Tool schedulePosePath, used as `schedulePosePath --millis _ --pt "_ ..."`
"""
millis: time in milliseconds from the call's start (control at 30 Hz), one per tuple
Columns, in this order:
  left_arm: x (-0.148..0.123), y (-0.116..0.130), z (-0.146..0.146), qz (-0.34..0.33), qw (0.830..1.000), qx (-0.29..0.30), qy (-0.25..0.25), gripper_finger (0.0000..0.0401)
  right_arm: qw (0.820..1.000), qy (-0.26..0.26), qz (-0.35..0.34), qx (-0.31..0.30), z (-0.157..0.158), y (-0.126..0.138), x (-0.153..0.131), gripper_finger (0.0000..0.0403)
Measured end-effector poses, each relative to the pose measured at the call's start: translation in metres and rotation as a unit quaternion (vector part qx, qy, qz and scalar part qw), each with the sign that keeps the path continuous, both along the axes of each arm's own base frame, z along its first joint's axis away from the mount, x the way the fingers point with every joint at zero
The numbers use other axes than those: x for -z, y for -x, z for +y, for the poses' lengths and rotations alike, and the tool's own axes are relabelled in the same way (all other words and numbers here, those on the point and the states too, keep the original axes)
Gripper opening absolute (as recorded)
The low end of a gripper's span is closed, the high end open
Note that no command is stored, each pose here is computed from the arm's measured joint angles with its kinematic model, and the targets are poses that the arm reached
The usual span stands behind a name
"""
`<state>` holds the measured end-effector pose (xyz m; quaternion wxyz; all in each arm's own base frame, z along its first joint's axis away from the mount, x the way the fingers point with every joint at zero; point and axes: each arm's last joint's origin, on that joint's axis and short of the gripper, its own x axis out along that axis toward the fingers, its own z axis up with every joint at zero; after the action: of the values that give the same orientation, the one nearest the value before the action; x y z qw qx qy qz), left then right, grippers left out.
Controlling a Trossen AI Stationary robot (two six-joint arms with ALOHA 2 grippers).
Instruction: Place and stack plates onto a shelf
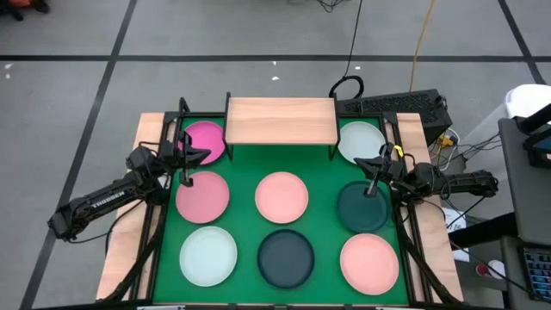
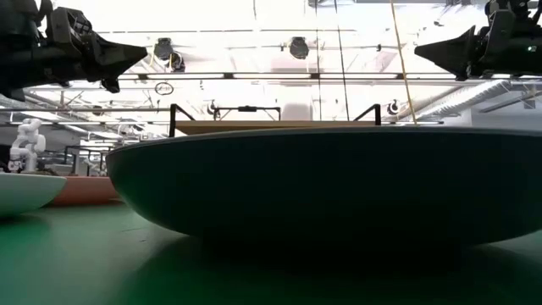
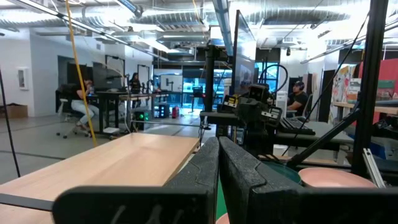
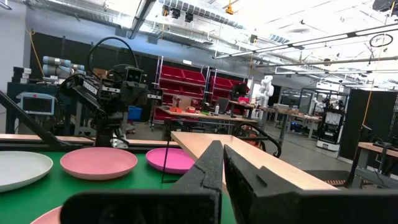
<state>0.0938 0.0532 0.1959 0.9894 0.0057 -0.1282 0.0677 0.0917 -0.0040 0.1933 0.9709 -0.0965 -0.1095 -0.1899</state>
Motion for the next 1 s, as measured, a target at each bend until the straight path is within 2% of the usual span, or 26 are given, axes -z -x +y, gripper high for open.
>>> schedulePosePath --millis 100,200,367,567,633,700,767,833,1000 --pt "0.000 0.000 0.000 0.000 1.000 0.000 0.000 0.0019 1.000 0.002 -0.013 0.001 0.000 0.001 -0.003 0.0000" --pt "0.000 0.000 0.000 0.000 1.000 0.000 0.000 0.0019 0.998 0.008 -0.055 0.004 0.000 0.004 -0.011 0.0000" --pt "0.000 0.000 0.000 0.000 1.000 0.000 0.000 0.0019 0.994 -0.014 -0.112 -0.002 -0.001 0.008 -0.019 0.0000" --pt "0.000 0.000 0.000 0.000 1.000 0.000 0.000 0.0019 0.989 -0.067 -0.131 -0.023 -0.001 0.008 -0.019 0.0000" --pt "0.000 0.000 0.000 0.000 1.000 0.000 0.000 0.0019 0.990 -0.063 -0.123 -0.022 -0.001 0.006 -0.018 0.0000" --pt "0.000 0.000 0.000 0.000 1.000 0.000 0.000 0.0019 0.994 -0.059 -0.091 -0.019 0.000 0.003 -0.014 0.0000" --pt "0.000 0.000 0.000 0.000 1.000 0.000 0.000 0.0019 0.998 -0.054 -0.013 -0.015 0.000 -0.005 -0.002 0.0000" --pt "0.000 0.000 0.000 0.000 1.000 0.000 0.000 0.0019 0.998 -0.058 0.038 -0.012 0.001 -0.009 -0.008 0.0000" --pt "0.000 0.000 0.000 0.000 1.000 0.000 0.000 0.0019 0.981 -0.086 0.175 -0.011 0.002 -0.022 -0.015 0.0002"
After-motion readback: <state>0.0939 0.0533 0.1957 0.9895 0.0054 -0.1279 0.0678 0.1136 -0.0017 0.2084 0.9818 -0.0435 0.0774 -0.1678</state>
